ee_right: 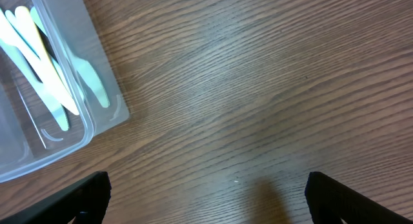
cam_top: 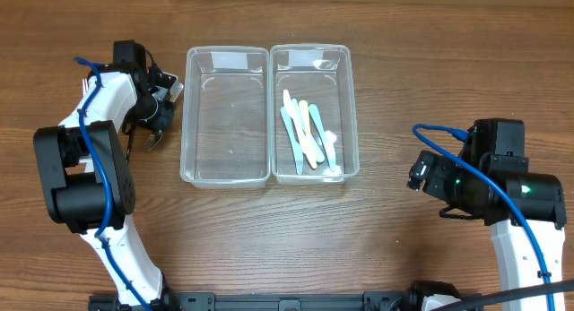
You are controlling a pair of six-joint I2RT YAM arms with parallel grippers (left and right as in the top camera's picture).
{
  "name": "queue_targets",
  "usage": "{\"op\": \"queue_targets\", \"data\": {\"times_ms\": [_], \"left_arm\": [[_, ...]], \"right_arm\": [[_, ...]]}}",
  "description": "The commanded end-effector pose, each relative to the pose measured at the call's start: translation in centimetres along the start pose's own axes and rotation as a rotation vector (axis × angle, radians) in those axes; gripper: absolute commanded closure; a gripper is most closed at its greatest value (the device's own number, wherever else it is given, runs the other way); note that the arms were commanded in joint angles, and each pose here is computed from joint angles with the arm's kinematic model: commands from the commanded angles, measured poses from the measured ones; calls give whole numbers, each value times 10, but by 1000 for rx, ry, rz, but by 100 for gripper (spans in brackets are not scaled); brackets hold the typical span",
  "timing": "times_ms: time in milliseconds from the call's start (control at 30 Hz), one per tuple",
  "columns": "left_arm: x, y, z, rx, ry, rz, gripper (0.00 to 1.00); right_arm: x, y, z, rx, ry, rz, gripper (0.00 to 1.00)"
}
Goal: Pack container
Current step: 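Carry the metal fork into the left container and release it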
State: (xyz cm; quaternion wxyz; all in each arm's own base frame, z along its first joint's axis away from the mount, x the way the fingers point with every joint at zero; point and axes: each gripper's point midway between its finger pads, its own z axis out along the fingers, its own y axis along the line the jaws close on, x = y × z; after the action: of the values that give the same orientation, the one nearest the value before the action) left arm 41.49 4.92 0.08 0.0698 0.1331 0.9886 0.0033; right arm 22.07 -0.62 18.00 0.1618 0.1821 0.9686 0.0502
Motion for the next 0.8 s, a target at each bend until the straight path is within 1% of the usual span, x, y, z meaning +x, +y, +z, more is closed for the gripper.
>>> {"op": "queue_targets", "data": {"times_ms": [0, 133, 267, 400, 533, 600, 667, 733, 767], "left_arm": [[-6, 4, 1, -26, -2, 5, 96], [-11, 14, -8, -70, -7, -58, 96], [-29, 20, -43, -89, -57, -97, 96], [-43, 28, -94, -130, -124, -139, 96], [-46, 22, -177, -147, -250, -248, 96], [-44, 0, -213, -99, -317, -281, 96], [-42, -43, -246, 6, -382, -317, 96], [-41, -80, -261, 88, -402, -329, 96], [-43, -105, -266, 125, -406, -307, 96]], "right_arm": [[-3, -1, -3, 4, -16, -7, 1], [-3, 0, -3, 3, -16, -15, 1], [-4, 0, -3, 2, -19, -19, 1], [-4, 0, -3, -1, -18, -18, 1], [-4, 0, -3, -1, -18, -18, 1], [-4, 1, -3, -2, -18, -18, 1], [-3, 2, -3, -8, -16, -18, 2], [-3, 2, -3, -8, -15, -18, 2], [-3, 2, -3, -8, -15, -18, 1]]}}
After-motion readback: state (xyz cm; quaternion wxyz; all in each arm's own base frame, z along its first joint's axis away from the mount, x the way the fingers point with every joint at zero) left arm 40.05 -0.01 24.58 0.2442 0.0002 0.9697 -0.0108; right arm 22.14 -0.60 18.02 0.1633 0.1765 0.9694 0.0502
